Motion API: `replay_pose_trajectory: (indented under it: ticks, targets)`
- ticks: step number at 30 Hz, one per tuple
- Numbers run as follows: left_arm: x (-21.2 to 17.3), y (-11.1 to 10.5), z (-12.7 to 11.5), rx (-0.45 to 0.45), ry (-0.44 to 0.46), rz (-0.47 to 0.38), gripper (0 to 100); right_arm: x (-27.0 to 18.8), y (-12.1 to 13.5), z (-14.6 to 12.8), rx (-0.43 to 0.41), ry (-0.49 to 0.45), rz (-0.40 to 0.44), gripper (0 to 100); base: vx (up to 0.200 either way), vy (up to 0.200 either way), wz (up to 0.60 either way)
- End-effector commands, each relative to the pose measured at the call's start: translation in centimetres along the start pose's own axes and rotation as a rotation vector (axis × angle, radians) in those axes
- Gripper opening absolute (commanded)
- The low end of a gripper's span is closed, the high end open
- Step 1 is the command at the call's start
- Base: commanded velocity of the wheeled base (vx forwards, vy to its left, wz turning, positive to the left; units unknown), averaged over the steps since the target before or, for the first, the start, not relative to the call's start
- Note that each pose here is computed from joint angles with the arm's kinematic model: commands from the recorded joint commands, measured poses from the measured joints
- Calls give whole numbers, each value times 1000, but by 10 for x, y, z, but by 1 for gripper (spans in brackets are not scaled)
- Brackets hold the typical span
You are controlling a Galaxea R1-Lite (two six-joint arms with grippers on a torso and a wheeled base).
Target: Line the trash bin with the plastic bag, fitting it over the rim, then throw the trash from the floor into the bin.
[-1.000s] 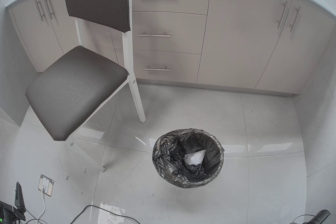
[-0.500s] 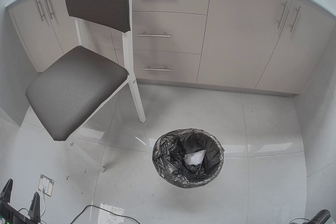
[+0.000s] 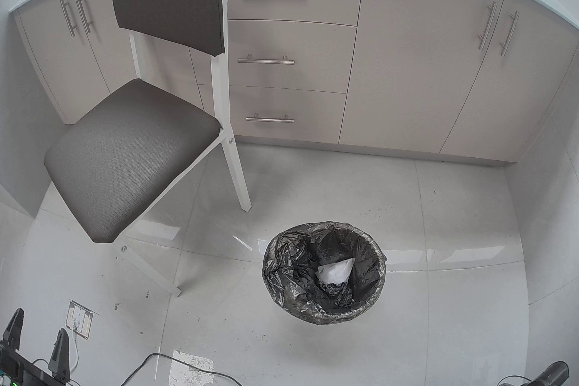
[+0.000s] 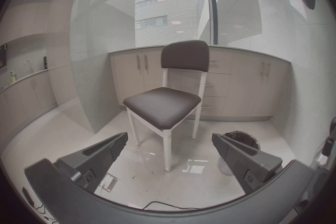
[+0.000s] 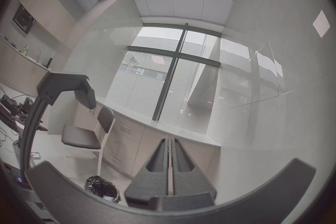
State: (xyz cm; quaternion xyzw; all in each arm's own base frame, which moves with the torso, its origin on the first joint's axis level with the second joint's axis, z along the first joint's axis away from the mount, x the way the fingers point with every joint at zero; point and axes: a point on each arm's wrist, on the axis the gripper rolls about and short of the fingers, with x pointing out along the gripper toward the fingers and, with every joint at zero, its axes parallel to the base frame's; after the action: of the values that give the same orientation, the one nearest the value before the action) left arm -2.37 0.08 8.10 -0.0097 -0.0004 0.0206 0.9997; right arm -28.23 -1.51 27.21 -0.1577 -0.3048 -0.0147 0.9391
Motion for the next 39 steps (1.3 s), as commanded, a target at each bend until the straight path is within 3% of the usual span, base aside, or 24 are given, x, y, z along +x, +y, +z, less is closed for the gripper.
replay_pose_trajectory:
  ticks: [1,5,8,9,13,14,15,16,18,19,20,22,24,26,32,35,38,39]
  targets:
    - [1,0,-6,9,4,-23,100,-18,15,-11,12,3,10,0,0,0,0]
    - [1,0,-5,6,-1,-23,100,-27,27,-25,24,32,97,0,0,0,0]
    - [1,0,-5,4,-1,-23,100,-28,31,-33,62,104,157,0,0,0,0]
    - [1,0,-5,-2,-1,-21,100,-35,34,-38,103,172,187,0,0,0,0]
    - [1,0,-5,2,-1,-23,100,-26,39,-51,220,269,274,0,0,0,0]
    - [1,0,-5,2,-1,-23,100,-26,39,-51,220,269,274,0,0,0,0]
    - [1,0,-5,-1,-1,-23,100,-16,40,-56,321,305,268,0,0,0,0]
    - [1,0,-5,-1,-1,-23,100,-15,40,-56,326,305,265,0,0,0,0]
    - [1,0,-5,1,-1,-23,100,12,42,-68,460,322,245,0,0,0,0]
    - [1,0,-5,1,-1,-23,100,15,42,-69,472,322,243,0,0,0,0]
    - [1,0,-5,1,-1,-23,100,35,44,-79,546,311,227,0,0,0,0]
    - [1,0,-5,1,-1,-23,100,45,45,-85,585,306,219,0,0,0,0]
    - [1,0,-5,1,-1,-23,100,69,49,-102,713,273,186,0,0,0,0]
    - [1,0,-5,1,-1,-23,100,81,51,-113,766,261,139,0,0,0,0]
    - [1,0,-5,1,-1,-23,100,104,60,-157,771,287,-10,0,0,0,0]
    - [1,0,-5,1,-1,-23,100,115,71,-203,734,296,-134,0,0,0,0]
    - [1,0,-5,1,-1,-23,100,117,74,-214,716,294,-153,0,0,0,0]
    - [1,0,-5,1,-1,-23,100,117,81,-236,663,298,-169,0,0,0,0]
